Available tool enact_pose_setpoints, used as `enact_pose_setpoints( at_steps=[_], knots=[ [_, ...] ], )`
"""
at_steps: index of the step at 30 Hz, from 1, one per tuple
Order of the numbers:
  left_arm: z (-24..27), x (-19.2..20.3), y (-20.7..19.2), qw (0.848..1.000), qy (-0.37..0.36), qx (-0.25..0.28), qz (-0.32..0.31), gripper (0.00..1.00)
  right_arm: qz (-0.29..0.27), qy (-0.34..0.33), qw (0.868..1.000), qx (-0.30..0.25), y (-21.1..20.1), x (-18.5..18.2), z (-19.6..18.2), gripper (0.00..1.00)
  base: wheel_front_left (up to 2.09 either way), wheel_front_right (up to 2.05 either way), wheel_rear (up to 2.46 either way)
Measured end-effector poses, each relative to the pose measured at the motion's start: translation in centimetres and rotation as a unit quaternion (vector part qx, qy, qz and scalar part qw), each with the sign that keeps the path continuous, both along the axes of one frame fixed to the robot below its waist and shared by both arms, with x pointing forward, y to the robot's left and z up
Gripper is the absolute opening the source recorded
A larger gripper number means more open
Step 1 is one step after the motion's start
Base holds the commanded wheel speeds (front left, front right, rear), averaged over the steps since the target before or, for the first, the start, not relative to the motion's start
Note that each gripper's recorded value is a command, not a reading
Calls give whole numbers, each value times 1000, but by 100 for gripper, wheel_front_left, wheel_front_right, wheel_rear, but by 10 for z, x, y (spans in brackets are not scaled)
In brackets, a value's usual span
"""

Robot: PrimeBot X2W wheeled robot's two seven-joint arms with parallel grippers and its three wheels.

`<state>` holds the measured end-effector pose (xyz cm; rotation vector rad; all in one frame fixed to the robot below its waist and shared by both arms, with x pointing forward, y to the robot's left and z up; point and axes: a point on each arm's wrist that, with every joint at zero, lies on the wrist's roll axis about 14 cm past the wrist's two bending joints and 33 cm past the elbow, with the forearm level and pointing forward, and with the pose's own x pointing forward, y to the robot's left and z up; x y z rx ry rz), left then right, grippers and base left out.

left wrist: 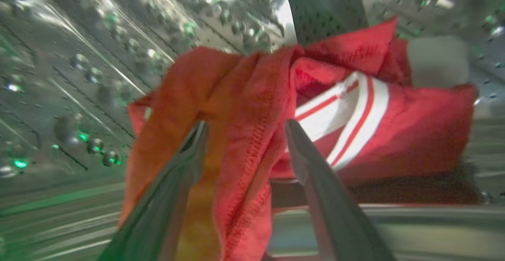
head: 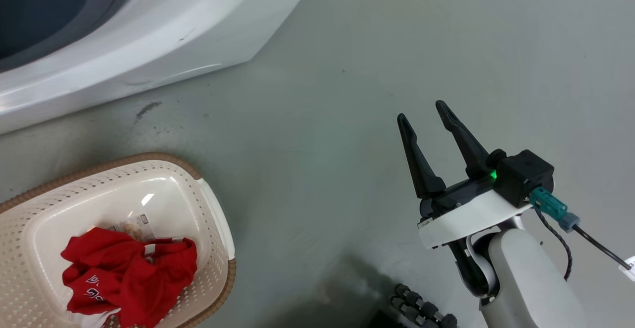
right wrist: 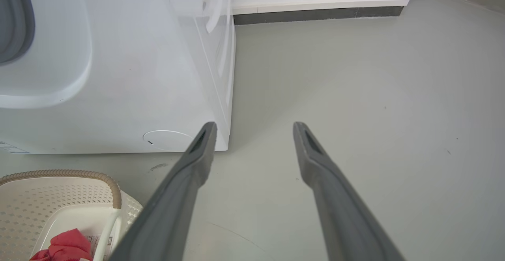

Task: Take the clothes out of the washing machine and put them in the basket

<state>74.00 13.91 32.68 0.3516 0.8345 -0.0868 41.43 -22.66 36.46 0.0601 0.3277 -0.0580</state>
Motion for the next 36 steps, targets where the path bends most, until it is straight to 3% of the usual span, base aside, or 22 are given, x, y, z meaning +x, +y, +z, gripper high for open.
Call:
enact_pose_setpoints(
  at_steps=[8, 9, 10, 11, 12, 22, 29, 32, 36],
  knots=[
    [-29, -15, 7, 995, 95, 10, 41, 100, -2, 9, 1000, 0, -1, 0, -7, 100, 0, 0, 0],
    [-30, -16, 8, 994, 100, 8, 44, 95, -2, 10, 1000, 0, -2, 0, -7, 100, 0, 0, 0],
    [-30, -16, 8, 994, 103, 3, 48, 45, -2, 11, 1000, -1, -2, 0, -8, 100, 0, 0, 0],
    [-30, -15, 9, 994, 101, 0, 51, 11, -2, 11, 1000, -1, -2, 0, -8, 100, 0, 0, 0],
    [-30, -14, 11, 994, 97, 0, 52, 0, -2, 11, 1000, -1, -2, 0, -9, 100, 0, 0, 0],
    [4, 6, 14, 999, -20, -21, 38, 0, 3, -4, 1000, -4, -1, 6, 1, 100, 0, 0, 0],
    [48, 4, 2, 990, -136, -43, 8, 0, 10, -33, 999, -18, 0, 9, 23, 100, 0, 0, 0],
    [81, -39, -15, 974, -213, -78, -9, 0, 7, -56, 998, -26, 0, -11, 48, 100, 0, 0, 0],
    [107, -69, -22, 964, -246, -102, -13, 0, 3, -74, 997, -30, 0, -26, 65, 100, 0, 0, 0]
  ],
)
